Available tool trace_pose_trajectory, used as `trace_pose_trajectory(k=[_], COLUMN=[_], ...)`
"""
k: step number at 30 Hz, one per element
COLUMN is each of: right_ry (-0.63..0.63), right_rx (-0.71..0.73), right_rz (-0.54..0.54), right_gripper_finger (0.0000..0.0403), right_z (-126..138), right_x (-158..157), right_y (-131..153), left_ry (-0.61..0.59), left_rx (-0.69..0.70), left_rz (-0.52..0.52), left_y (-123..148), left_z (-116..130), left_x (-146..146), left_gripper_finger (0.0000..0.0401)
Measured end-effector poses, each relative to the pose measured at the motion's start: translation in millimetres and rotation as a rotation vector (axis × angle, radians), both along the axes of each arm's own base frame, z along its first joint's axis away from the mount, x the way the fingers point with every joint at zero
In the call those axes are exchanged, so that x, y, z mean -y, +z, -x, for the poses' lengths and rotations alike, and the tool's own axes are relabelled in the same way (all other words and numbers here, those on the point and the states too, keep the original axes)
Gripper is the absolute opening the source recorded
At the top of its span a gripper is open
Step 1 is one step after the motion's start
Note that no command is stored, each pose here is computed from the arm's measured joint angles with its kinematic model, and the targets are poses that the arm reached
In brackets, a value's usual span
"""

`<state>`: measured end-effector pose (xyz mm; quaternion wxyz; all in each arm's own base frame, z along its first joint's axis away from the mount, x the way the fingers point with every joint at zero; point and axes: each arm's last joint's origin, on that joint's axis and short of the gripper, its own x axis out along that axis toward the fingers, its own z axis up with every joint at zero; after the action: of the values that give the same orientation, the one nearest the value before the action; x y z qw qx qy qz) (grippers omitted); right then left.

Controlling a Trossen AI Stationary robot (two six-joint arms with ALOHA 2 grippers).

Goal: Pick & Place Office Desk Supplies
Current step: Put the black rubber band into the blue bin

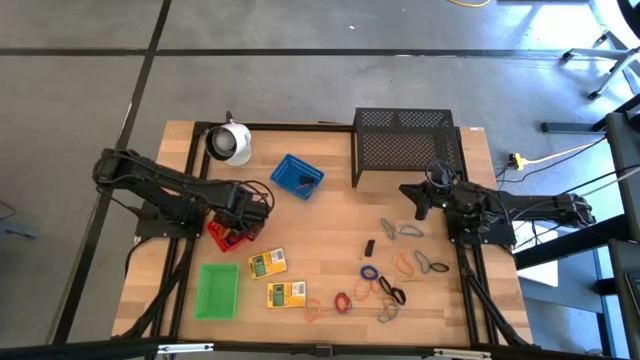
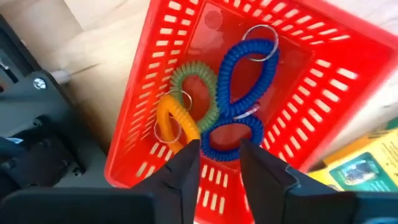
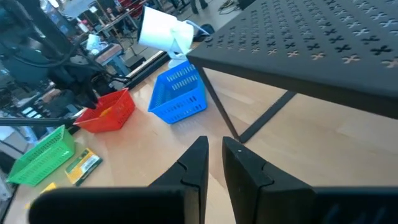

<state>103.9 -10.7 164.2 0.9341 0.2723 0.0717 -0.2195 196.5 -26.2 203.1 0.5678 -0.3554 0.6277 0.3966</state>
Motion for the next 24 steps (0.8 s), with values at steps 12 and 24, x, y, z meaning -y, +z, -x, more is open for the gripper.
trace_pose_trajectory(k=[12,24], right_ry=[0.072,0.519], right_rx=[-0.032,-0.127], right_rz=[-0.07,0.161], right_gripper_finger=[0.005,0.0053], right_z=[-7.2,-25.7], right_x=[-2.4,-12.8], right_y=[7.4,38.4], left_ry=[-0.085,-0.145], left_rx=[0.214,0.434], left_rz=[-0.117,-0.303], left_y=[50.7,76.4], left_z=[-27.3,-48.5], left_x=[-0.6,-3.3], left_gripper_finger=[0.0124,0.0125])
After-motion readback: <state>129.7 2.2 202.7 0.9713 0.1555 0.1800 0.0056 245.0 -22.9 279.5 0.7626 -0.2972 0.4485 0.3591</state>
